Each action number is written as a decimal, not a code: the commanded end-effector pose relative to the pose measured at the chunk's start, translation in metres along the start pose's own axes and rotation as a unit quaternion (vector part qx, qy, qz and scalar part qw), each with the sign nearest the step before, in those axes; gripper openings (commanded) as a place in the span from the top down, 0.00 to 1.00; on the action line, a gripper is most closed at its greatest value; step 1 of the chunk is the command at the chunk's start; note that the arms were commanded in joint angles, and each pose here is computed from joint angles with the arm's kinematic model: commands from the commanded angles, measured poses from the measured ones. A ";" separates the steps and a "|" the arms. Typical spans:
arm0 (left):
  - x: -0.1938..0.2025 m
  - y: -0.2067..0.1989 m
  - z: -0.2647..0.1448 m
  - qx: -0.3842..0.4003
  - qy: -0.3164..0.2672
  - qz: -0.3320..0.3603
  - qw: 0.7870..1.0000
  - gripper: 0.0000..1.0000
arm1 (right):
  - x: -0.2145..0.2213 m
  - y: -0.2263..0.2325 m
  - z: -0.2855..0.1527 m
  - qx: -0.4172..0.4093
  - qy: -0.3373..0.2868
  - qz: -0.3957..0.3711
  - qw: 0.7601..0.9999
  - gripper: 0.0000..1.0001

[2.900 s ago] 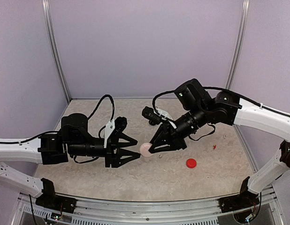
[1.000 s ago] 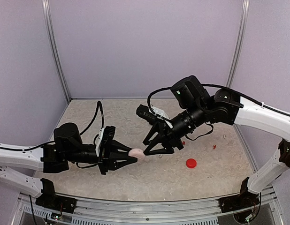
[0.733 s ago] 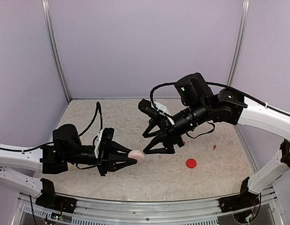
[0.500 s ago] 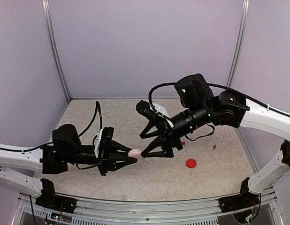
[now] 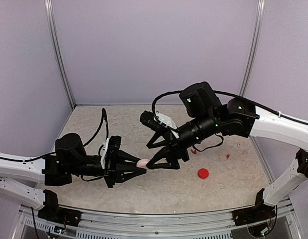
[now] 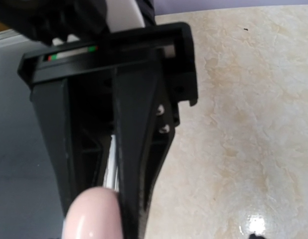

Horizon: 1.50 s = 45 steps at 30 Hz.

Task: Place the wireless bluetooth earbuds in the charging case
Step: Open the charging case, then pick up the right earbud from the center of the board.

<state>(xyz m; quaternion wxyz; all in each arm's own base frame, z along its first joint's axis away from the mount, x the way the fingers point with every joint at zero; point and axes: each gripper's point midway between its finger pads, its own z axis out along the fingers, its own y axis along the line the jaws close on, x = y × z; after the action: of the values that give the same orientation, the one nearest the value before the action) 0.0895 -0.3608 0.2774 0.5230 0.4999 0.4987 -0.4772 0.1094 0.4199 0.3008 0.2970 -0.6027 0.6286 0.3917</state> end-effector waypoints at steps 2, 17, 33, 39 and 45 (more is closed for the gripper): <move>-0.017 -0.008 -0.002 0.012 -0.024 0.017 0.999 0.90 | 0.002 -0.008 0.000 0.025 0.007 0.000 1.000 0.20; -0.014 -0.021 0.000 0.027 -0.012 0.046 0.998 0.90 | 0.003 -0.032 -0.026 0.056 -0.006 0.017 0.998 0.20; -0.007 -0.005 -0.014 -0.017 -0.031 0.021 0.999 0.90 | 0.079 -0.128 -0.108 0.189 -0.072 0.188 0.961 0.24; -0.005 0.002 -0.019 -0.028 -0.038 0.019 0.999 0.90 | 0.186 -0.203 -0.173 0.335 -0.044 0.334 0.880 0.30; 0.001 0.007 -0.023 -0.040 -0.040 0.017 0.998 0.90 | 0.232 -0.244 -0.253 0.474 -0.037 0.393 0.787 0.35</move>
<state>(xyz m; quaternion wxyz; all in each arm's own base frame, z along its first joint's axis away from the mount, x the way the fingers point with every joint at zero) 0.0912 -0.3433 0.2688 0.5507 0.4856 0.4955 -0.4640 0.3315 0.1356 0.1938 0.3603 -0.1416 0.8958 0.2182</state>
